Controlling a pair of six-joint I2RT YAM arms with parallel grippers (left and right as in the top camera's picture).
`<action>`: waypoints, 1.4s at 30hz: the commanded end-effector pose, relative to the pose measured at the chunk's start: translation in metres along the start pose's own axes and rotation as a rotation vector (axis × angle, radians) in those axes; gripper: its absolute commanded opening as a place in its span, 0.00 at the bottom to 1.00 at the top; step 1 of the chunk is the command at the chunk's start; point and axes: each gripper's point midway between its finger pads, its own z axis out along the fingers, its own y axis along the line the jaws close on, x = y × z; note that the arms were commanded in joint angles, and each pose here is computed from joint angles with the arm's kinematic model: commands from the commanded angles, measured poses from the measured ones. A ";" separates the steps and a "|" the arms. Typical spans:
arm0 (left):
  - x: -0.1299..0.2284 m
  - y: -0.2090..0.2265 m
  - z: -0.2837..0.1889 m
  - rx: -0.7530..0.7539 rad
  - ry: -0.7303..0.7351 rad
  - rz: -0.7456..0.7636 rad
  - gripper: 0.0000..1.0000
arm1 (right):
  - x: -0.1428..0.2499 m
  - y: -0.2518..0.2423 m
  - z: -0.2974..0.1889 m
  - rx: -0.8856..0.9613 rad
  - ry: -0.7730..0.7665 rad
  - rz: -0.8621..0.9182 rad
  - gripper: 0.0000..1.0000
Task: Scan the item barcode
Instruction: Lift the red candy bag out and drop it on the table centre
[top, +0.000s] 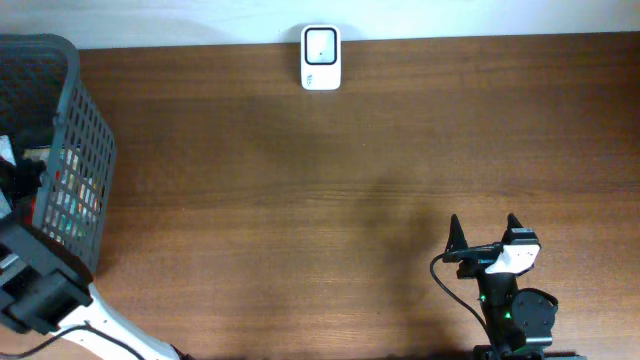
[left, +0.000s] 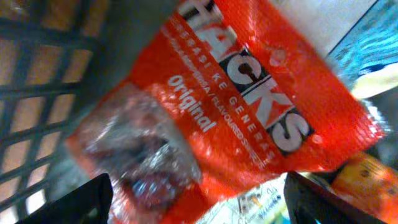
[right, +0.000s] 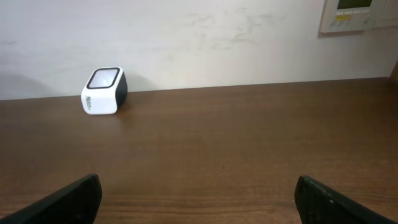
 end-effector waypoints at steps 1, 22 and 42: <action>0.004 -0.002 0.021 -0.033 0.046 0.079 0.85 | 0.003 -0.001 0.000 0.001 0.004 0.008 0.98; -0.061 0.031 -0.165 -0.132 -0.401 -0.279 0.00 | 0.003 -0.001 0.000 0.001 0.004 0.008 0.98; 0.065 -0.381 -0.434 0.915 -0.770 0.557 0.00 | 0.003 -0.001 0.000 0.001 0.004 0.008 0.98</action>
